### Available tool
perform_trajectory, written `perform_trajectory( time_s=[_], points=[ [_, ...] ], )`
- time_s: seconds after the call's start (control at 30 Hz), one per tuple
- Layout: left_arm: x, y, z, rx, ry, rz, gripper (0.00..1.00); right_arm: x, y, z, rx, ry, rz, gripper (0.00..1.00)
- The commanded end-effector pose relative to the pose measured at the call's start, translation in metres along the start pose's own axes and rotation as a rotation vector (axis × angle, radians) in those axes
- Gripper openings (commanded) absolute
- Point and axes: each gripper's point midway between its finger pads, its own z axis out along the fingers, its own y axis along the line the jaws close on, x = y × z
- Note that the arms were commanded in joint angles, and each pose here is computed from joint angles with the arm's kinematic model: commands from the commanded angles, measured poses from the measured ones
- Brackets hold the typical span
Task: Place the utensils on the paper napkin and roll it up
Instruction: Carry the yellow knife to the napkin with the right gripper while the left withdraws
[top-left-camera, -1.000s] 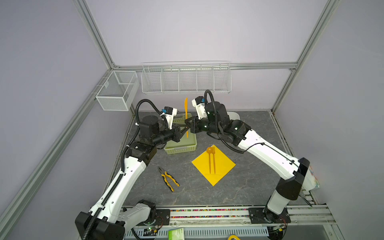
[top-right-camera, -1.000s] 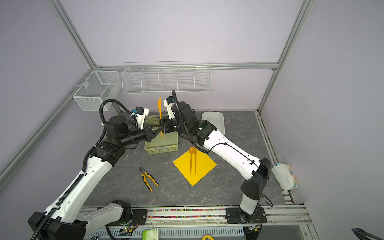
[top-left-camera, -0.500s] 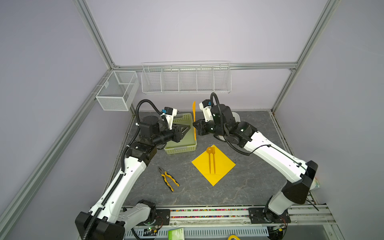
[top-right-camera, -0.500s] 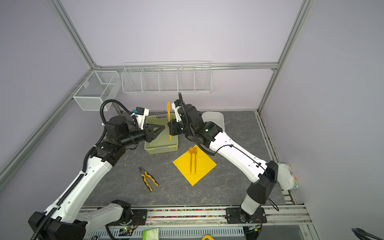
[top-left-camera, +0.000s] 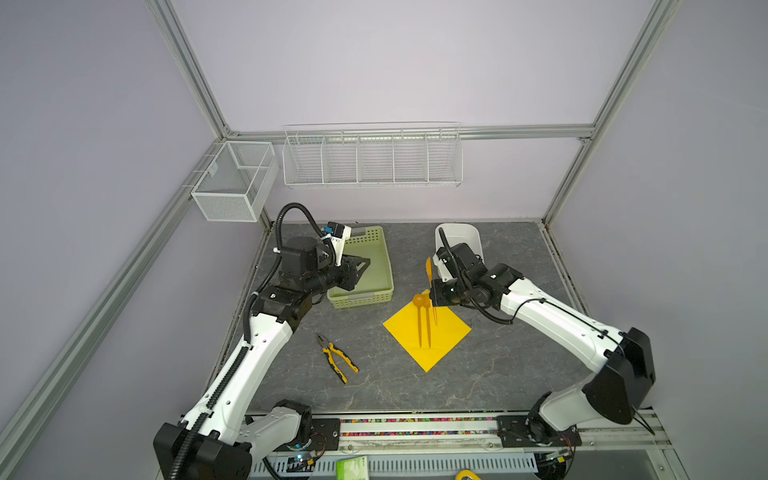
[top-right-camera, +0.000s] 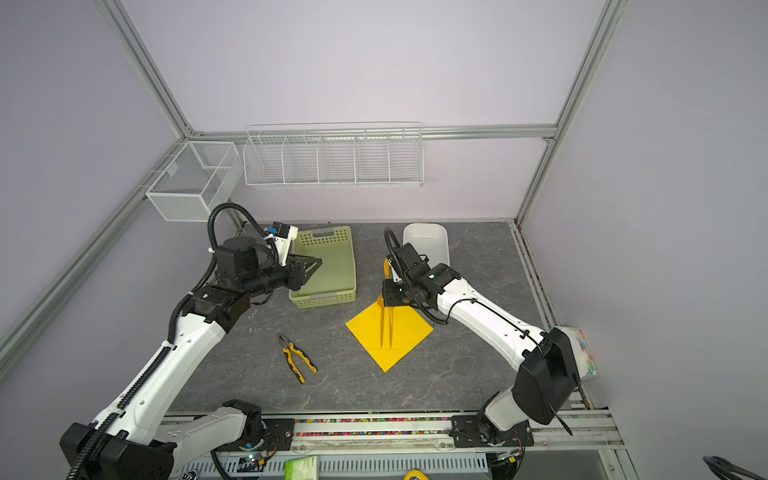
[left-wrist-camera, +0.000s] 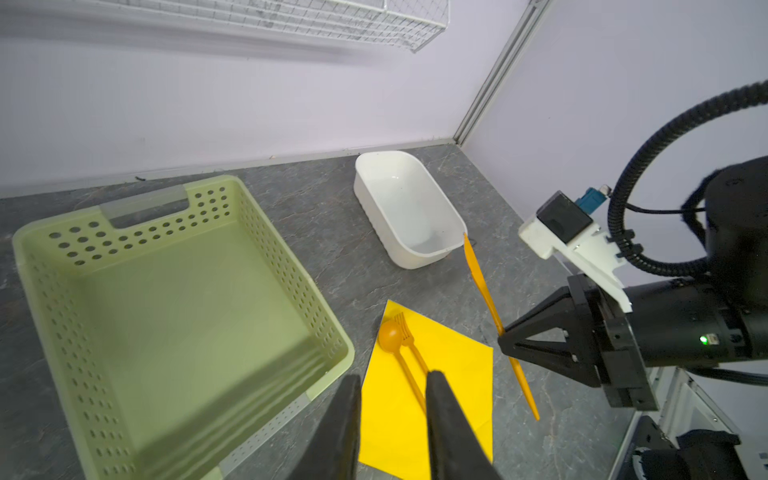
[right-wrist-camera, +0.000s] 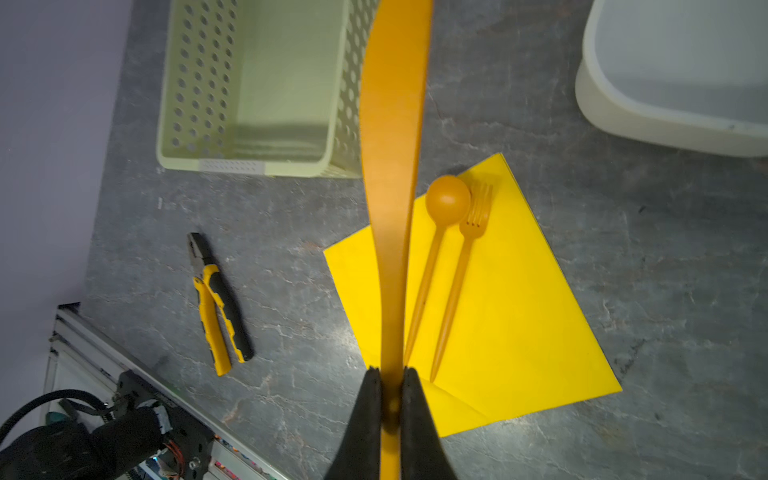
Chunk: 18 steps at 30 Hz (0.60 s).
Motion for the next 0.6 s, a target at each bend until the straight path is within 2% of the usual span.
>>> perform_trajectory(
  time_s=[0.0,0.3,0.4,0.57],
  points=[
    [0.012,0.020,0.003,-0.071,0.016,0.042,0.28,0.021,-0.014,0.028,0.013,0.111,0.065,0.07],
    [0.016,0.031,0.001,-0.093,0.016,0.011,0.28,0.036,-0.040,0.084,0.032,0.243,0.171,0.07],
    [0.020,0.032,0.001,-0.099,0.027,0.007,0.28,0.039,-0.043,0.098,0.003,0.271,0.195,0.07],
    [0.021,0.033,0.000,-0.104,0.028,0.005,0.28,0.043,-0.058,0.111,0.042,0.298,0.236,0.07]
  ],
)
